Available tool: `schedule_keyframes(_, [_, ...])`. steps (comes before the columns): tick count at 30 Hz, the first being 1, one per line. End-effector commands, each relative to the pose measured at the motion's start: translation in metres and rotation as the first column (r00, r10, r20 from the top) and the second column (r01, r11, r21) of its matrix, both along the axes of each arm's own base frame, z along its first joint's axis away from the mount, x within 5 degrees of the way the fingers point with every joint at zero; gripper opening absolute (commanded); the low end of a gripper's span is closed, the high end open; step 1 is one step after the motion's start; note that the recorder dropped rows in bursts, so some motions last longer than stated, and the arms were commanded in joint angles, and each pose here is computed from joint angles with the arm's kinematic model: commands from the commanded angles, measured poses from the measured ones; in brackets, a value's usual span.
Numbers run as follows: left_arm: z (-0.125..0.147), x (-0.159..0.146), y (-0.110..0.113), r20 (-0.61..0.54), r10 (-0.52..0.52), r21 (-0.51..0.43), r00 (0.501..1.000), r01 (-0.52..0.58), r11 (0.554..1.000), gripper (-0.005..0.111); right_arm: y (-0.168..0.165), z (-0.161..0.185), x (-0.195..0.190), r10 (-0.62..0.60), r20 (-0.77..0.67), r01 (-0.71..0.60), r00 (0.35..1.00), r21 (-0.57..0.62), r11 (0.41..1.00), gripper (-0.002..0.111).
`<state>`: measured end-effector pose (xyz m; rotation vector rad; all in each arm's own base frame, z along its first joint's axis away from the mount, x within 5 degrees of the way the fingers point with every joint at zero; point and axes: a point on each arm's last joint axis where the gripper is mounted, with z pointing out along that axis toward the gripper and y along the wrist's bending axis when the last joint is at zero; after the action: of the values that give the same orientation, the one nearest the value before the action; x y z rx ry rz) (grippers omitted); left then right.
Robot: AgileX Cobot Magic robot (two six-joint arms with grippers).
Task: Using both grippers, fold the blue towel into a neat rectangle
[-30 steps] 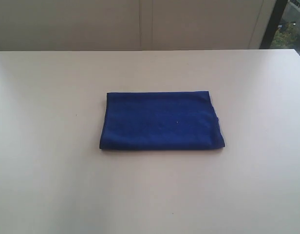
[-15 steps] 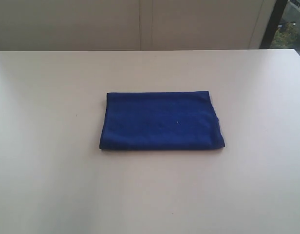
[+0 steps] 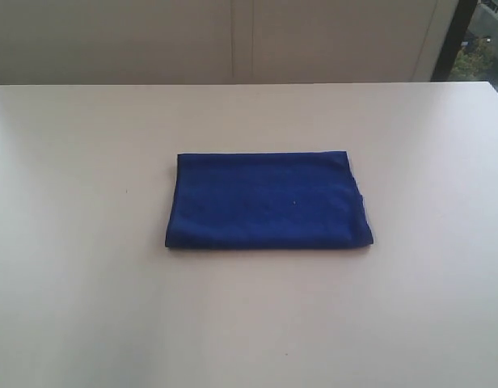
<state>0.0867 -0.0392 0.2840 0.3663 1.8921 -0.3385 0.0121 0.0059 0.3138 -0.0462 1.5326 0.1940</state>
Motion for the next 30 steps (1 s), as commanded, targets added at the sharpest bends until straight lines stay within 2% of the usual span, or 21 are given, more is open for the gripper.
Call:
schedule_keyframes(1, [-0.002,-0.001,0.0,-0.009,0.004,-0.013,1.0,-0.004,1.0,0.0,0.0,0.0,0.0,-0.003,0.01,0.003,1.0,0.002,1.0,0.0])
schedule_keyframes(7, [-0.002,-0.001,0.0,-0.009,0.004,-0.013,1.0,-0.004,1.0,0.0,0.0,-0.014,0.007,-0.018,-0.032,0.018,0.999,-0.01,1.0,0.0])
schedule_keyframes(19, [-0.002,-0.001,0.0,-0.009,0.004,-0.013,1.0,-0.004,1.0,0.0,-0.005,-0.074,0.028,-0.1,-0.198,0.069,0.975,-0.158,0.985,0.0])
schedule_keyframes(30, [-0.002,-0.001,0.0,-0.009,0.004,-0.013,1.0,-0.004,1.0,0.0,-0.005,-0.107,0.037,-0.109,-0.238,0.064,0.965,-0.19,0.98,0.0])
